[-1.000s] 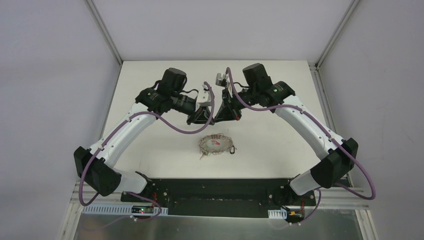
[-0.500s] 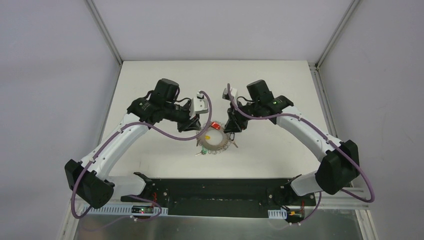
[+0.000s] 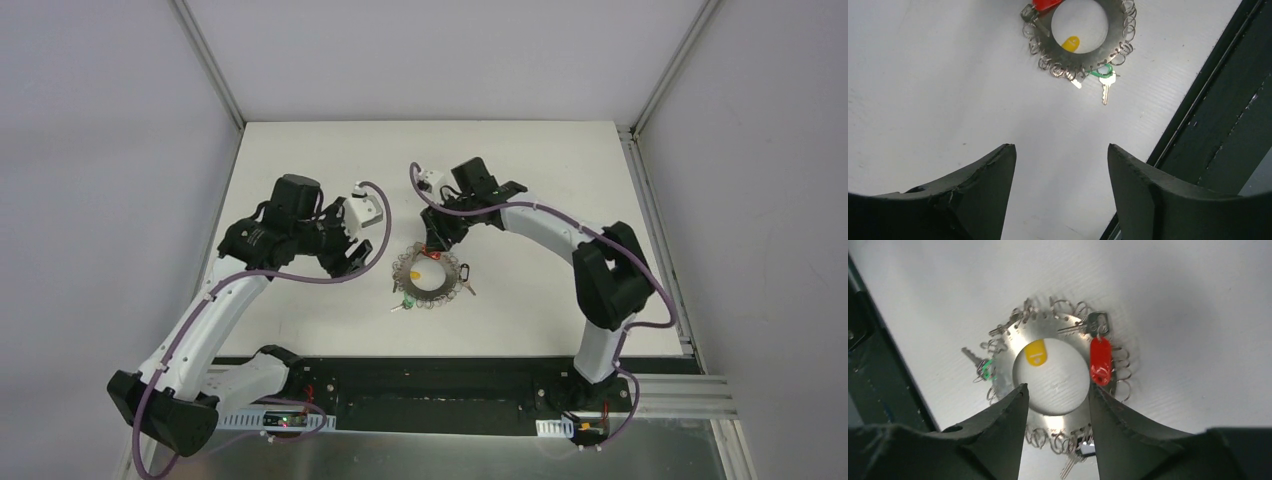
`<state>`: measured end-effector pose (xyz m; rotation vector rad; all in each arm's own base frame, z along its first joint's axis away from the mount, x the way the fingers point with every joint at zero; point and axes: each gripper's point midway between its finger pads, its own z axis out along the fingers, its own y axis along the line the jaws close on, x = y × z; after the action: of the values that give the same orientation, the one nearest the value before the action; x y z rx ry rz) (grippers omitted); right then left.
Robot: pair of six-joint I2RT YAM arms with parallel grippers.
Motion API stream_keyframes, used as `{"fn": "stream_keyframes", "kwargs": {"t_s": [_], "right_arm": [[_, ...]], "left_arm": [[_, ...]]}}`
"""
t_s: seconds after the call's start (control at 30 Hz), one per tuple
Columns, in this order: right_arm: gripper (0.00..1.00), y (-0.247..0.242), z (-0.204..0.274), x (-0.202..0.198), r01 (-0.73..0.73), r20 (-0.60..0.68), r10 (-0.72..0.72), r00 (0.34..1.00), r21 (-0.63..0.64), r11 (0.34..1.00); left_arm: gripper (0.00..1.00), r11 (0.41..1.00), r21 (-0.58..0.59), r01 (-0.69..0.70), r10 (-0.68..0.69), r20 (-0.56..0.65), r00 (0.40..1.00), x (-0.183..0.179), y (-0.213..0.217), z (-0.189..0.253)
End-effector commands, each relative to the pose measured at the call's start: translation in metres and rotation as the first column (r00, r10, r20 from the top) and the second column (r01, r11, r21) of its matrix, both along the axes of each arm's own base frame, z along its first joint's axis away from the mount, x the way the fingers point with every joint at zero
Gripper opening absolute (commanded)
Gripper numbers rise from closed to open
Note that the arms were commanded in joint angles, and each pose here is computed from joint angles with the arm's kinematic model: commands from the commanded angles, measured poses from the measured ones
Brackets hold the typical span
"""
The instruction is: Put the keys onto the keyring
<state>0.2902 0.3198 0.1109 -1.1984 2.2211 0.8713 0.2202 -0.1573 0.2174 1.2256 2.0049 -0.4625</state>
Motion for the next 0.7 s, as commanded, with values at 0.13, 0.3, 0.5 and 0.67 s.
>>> {"fn": "stream_keyframes", "kwargs": {"t_s": [0.13,0.3,0.5,0.67], "right_arm": [[0.55,0.039,-0.018,0.047,0.027,0.115,-0.016,0.993,-0.094,0.995],[0.56,0.046,-0.04,0.058,-0.002,0.138,0.029,0.99,-0.191,0.982],[0.5,0.041,-0.055,0.059,-0.03,0.118,0.065,0.991,-0.275,0.961],[0.45,0.03,-0.06,0.047,-0.05,0.09,0.081,0.993,-0.304,0.951]], "left_arm": [[0.75,0.995,0.034,-0.098,0.1,-0.034,0.994,-0.023,0.029,-0.011],[0.75,0.993,0.034,-0.112,0.113,-0.03,0.993,-0.025,0.032,-0.012],[0.75,0.994,0.026,-0.11,0.111,-0.03,0.993,-0.026,0.031,-0.011],[0.75,0.994,0.019,-0.11,0.11,-0.036,0.993,-0.026,0.029,-0.011]]}}
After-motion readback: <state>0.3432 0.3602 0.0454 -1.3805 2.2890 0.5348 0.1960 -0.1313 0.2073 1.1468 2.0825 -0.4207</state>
